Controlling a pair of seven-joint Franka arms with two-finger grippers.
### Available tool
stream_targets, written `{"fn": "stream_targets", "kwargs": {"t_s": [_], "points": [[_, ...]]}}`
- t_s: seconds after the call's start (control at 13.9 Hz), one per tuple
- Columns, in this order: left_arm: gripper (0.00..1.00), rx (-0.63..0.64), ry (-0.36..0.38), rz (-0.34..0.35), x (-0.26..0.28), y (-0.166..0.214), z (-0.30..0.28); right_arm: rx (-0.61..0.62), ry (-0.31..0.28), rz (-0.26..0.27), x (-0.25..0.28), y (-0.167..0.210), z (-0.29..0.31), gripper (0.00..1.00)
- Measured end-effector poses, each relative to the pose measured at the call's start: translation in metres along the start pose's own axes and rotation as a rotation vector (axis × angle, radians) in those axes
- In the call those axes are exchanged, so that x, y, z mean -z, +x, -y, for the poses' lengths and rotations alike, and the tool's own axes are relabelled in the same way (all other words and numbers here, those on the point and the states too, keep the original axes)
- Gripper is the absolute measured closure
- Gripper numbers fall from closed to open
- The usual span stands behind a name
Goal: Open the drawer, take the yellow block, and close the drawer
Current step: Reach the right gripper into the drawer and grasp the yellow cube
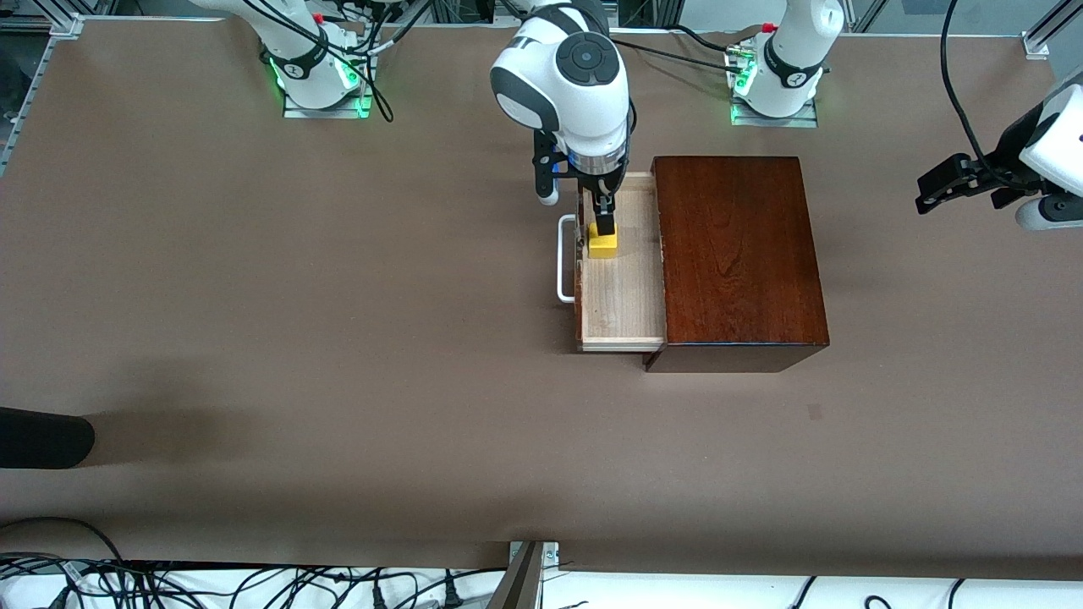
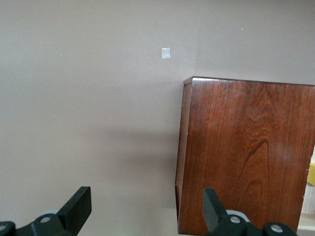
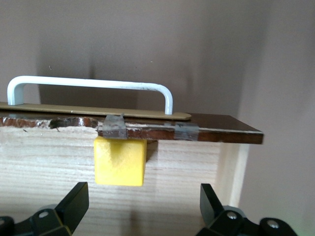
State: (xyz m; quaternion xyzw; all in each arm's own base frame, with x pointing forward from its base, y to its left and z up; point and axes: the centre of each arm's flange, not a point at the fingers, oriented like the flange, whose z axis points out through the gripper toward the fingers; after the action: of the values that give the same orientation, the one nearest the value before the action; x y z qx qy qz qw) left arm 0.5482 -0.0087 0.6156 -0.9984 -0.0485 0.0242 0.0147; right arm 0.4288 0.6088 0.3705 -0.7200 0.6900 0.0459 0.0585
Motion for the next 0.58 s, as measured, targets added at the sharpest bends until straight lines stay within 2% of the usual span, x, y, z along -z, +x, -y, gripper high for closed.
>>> {"fn": "stream_targets", "kwargs": {"t_s": [0.58], "points": [[0.00, 0.001, -0.002, -0.022, 0.000, 0.005, 0.000, 0.007, 0.009, -0.017, -0.044, 0.003, 0.005, 0.00]]}}
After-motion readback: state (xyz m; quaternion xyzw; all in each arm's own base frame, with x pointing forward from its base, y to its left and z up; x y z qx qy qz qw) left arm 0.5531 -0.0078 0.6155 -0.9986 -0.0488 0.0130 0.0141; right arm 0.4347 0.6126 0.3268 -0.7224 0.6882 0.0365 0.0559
